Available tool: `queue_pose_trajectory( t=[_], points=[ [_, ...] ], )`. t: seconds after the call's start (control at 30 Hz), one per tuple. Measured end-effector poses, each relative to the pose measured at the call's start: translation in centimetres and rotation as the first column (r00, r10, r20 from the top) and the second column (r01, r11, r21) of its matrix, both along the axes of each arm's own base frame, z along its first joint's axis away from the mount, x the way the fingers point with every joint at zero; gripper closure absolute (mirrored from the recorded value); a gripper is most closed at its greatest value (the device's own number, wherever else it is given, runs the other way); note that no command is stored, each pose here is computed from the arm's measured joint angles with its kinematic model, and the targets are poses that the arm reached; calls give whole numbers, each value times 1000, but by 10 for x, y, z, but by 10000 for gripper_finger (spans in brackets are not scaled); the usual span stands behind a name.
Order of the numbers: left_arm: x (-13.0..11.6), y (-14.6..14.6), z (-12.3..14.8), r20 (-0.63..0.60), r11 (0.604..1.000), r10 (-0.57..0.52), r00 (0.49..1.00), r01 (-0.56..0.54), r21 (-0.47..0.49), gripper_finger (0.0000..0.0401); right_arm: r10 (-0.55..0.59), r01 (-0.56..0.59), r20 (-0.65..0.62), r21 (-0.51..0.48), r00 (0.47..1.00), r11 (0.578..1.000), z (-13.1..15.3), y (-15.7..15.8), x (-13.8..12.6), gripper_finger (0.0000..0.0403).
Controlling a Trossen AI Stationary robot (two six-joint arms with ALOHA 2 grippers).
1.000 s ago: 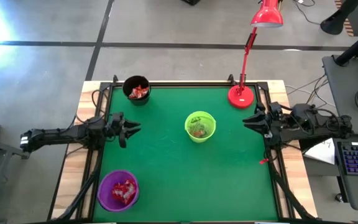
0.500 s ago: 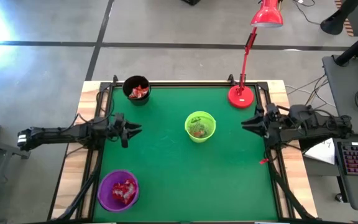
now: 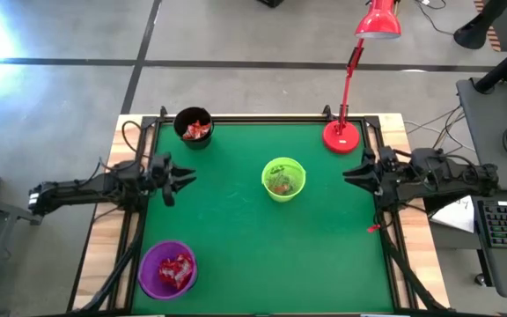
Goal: Sort candy
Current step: Return to Home Position
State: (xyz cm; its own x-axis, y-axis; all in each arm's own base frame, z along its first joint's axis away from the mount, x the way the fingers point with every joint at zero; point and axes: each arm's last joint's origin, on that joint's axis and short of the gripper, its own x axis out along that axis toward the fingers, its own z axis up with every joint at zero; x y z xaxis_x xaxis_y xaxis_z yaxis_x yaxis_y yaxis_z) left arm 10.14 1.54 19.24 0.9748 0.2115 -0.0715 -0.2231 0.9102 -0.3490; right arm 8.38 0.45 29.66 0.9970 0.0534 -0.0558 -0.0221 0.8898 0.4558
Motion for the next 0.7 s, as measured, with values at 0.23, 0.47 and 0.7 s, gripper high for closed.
queue_pose_trajectory(
  t=[0.23, 0.47, 0.7],
  points=[
    [-3, -2, -3, 6, 997, -73, 997, 73, 28, 275, 4, -3, 51, -23, 999, 1000, 2, -1, -21, 303],
    [-5, -3, -6, 4, 992, -77, 997, 76, 97, 275, 15, 1, 178, -91, 984, 996, 6, -2, -46, 303],
    [-3, -2, -22, -39, 993, -76, 996, 79, 83, 275, 29, 5, 212, -160, 977, 987, 6, -3, -59, 303]
  ],
)
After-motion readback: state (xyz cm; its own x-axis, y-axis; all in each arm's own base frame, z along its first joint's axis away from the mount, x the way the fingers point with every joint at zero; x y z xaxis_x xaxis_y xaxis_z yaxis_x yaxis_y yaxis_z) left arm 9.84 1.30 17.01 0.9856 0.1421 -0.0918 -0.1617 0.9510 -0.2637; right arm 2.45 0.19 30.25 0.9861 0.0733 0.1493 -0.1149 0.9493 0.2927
